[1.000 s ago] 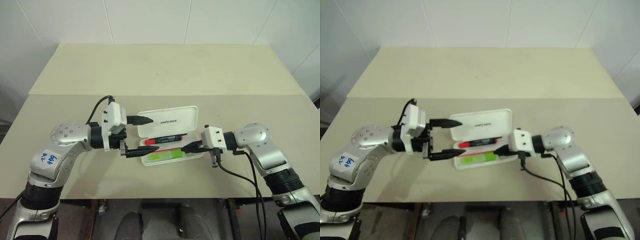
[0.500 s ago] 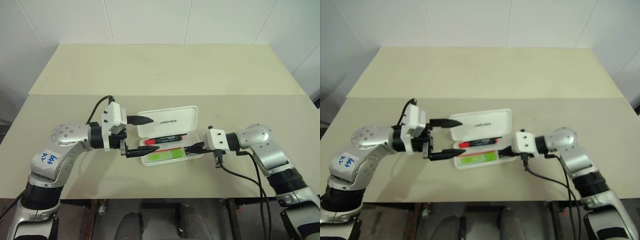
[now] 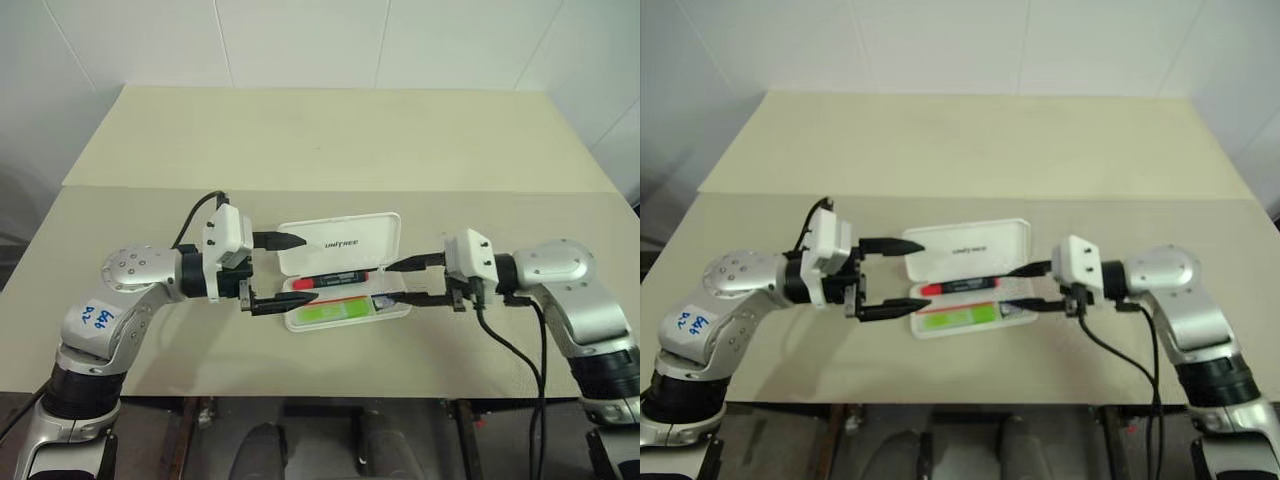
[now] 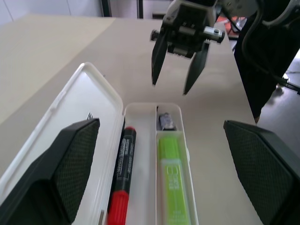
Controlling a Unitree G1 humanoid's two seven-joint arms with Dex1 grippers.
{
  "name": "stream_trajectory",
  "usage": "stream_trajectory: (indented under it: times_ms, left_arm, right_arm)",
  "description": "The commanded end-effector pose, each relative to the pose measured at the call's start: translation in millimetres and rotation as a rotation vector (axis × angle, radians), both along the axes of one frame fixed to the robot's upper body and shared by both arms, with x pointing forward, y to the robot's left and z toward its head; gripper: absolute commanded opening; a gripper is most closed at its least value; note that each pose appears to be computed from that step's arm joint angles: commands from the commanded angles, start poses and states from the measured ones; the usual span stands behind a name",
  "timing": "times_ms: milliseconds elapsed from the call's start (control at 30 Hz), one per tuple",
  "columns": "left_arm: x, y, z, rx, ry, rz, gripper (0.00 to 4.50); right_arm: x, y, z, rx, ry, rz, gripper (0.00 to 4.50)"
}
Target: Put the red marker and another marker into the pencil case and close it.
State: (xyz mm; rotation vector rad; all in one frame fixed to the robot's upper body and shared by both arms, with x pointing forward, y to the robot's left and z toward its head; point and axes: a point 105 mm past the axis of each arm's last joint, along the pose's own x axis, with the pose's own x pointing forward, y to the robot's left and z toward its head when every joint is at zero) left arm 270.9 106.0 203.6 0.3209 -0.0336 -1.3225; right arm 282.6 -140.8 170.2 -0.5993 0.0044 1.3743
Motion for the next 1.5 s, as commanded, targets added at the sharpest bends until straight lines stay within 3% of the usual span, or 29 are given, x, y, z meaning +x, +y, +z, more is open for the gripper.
stream_trajectory:
  times_ms: [33,133,400,833,1067,1300,1500]
  left_arm:
    - [-2.2,6.5,6.0,0.003,-0.04,-0.002,4.5]
    - [-0.8,12.8,4.0,0.008,-0.036,0.014,4.5]
    - [2.3,26.7,-0.4,0.012,-0.041,0.053,4.5]
    - [2.4,59.9,-14.5,0.023,-0.054,0.152,0.05]
    - [17.1,79.2,-8.1,-0.028,-0.097,0.301,0.01]
    - [50.0,101.3,-4.2,-0.176,-0.048,0.574,0.01]
    - [67.1,74.9,-21.8,-0.129,0.06,0.571,0.01]
  right_arm:
    - [-6.2,-9.2,18.7,0.028,-0.072,-0.042,3.55]
    - [-9.2,-17.5,20.1,0.028,-0.081,-0.081,4.47]
    - [-13.8,-19.6,28.2,0.103,-0.064,-0.146,4.47]
    - [-29.2,-4.8,31.6,0.196,0.019,-0.126,4.5]
    - [-29.1,-3.3,27.5,0.187,0.019,-0.125,4.5]
    - [-27.7,-2.4,25.8,0.179,0.003,-0.131,4.5]
    - [-24.6,-0.5,29.9,0.182,-0.019,-0.133,4.5]
